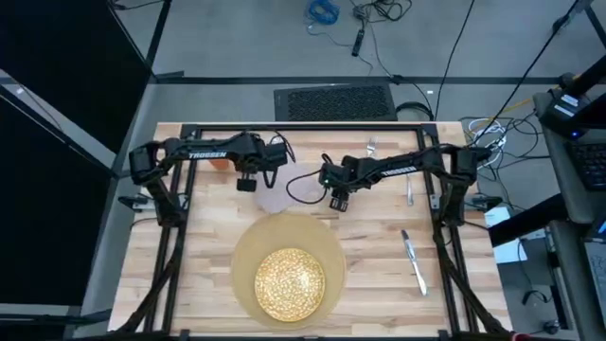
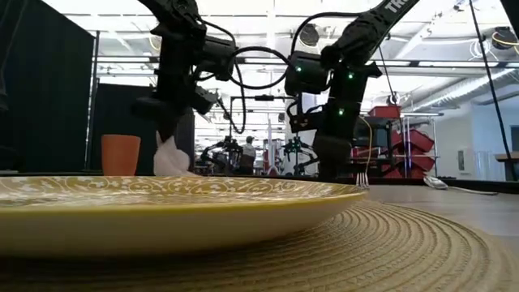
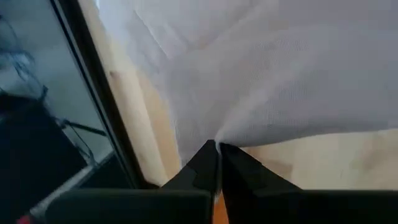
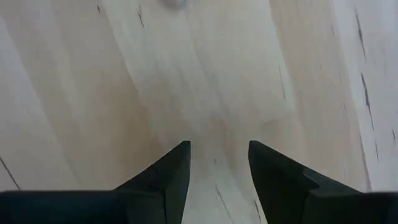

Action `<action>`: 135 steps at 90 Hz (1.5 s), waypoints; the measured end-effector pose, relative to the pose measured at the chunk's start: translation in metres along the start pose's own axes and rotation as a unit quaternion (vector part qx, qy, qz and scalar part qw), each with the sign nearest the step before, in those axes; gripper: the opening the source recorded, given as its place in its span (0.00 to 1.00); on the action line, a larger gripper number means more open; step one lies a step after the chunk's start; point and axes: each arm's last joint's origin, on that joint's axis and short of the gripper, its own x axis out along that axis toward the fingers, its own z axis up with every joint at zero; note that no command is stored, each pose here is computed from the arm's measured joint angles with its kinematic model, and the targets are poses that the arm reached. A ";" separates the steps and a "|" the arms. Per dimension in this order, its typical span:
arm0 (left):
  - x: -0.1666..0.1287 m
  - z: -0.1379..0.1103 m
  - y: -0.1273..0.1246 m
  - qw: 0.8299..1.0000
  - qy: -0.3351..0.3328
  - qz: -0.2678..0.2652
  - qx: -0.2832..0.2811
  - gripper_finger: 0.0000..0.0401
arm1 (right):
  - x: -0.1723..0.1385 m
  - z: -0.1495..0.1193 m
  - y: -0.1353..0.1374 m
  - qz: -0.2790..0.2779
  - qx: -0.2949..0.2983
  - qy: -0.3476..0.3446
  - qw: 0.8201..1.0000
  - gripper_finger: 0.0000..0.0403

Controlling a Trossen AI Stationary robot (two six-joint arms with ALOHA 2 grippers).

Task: Set table place
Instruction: Fold the light orange napkin on the table

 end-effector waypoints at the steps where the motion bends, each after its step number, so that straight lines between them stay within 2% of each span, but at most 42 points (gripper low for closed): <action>1: 0.000 0.001 0.000 1.000 -0.006 -0.002 -0.003 0.00 | 0.000 0.000 0.000 0.000 -0.001 0.000 1.000 0.37; 14: -0.002 0.011 -0.003 0.995 -0.074 -0.066 -0.013 0.01 | 0.000 0.001 0.000 0.000 -0.003 -0.003 1.000 0.37; 32: -0.003 0.014 -0.003 0.993 -0.093 -0.071 -0.017 0.15 | 0.000 0.000 0.000 0.000 -0.002 -0.002 1.000 0.37; 39: -0.002 0.014 -0.002 0.996 -0.078 -0.039 -0.029 0.21 | 0.000 0.000 0.000 0.000 -0.002 -0.002 1.000 0.37; 48: -0.002 0.008 0.003 0.997 -0.027 0.054 -0.039 0.28 | 0.000 0.000 0.000 0.000 -0.003 -0.002 1.000 0.37; 58: -0.002 -0.002 0.007 0.989 0.044 0.138 -0.028 0.32 | 0.000 0.000 0.000 -0.001 -0.007 -0.002 1.000 0.37; 69: -0.002 -0.009 0.009 0.983 0.081 0.160 -0.026 0.32 | 0.000 0.002 0.000 0.001 -0.009 -0.013 1.000 0.37; 80: -0.008 -0.008 0.011 0.983 0.074 0.162 -0.053 0.32 | 0.000 0.009 0.001 0.016 -0.022 -0.044 0.999 0.37; 88: -0.021 -0.011 0.015 0.983 0.035 0.153 -0.096 0.32 | -0.001 0.015 0.001 0.043 -0.030 -0.077 0.996 0.37; 99: -0.050 -0.022 0.024 0.973 -0.074 0.124 -0.183 0.32 | -0.002 0.027 -0.004 0.098 -0.025 -0.136 0.985 0.37; 107: -0.077 -0.035 0.028 0.949 -0.177 0.075 -0.249 0.32 | -0.002 0.035 -0.014 0.146 -0.015 -0.181 0.972 0.35; 118: -0.106 -0.055 0.026 0.912 -0.297 0.020 -0.280 0.32 | -0.002 0.044 -0.037 0.197 0.014 -0.234 0.952 0.28; 135: -0.114 -0.078 0.013 0.871 -0.393 0.022 -0.294 0.32 | 0.000 0.048 -0.066 0.220 0.058 -0.269 0.936 0.16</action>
